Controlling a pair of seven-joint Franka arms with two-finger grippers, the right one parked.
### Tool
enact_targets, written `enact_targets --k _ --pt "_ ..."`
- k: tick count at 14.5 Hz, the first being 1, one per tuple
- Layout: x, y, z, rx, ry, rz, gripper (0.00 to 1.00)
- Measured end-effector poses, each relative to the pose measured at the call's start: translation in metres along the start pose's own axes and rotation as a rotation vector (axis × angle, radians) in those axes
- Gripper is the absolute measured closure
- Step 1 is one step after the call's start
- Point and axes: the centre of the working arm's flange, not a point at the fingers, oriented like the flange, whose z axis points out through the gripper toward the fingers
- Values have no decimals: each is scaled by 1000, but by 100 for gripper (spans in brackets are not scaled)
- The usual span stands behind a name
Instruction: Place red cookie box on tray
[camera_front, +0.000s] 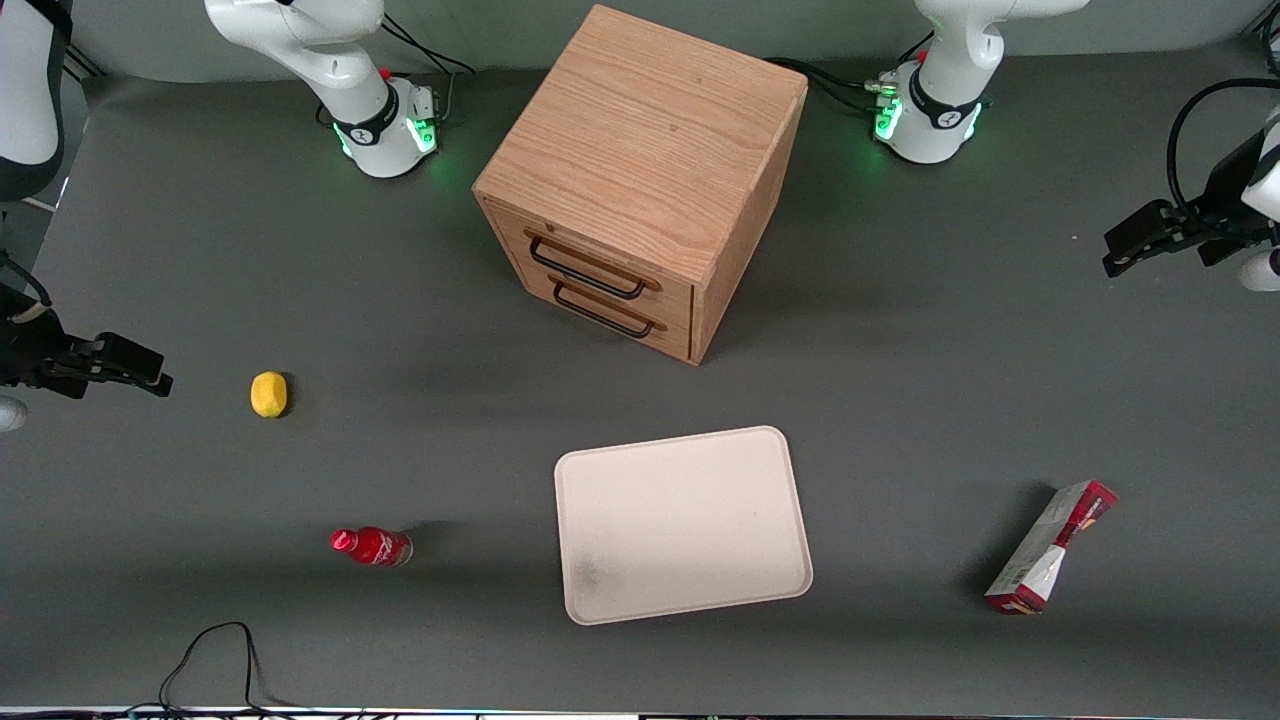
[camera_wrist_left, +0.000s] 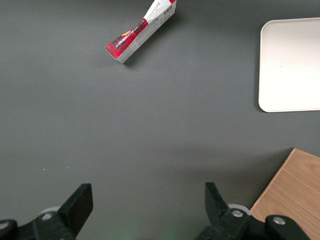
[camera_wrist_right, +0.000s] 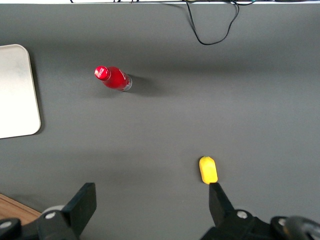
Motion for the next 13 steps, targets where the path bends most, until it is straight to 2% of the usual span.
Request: enact_targets --k 13 --pt "2 0 3 0 -4 0 0"
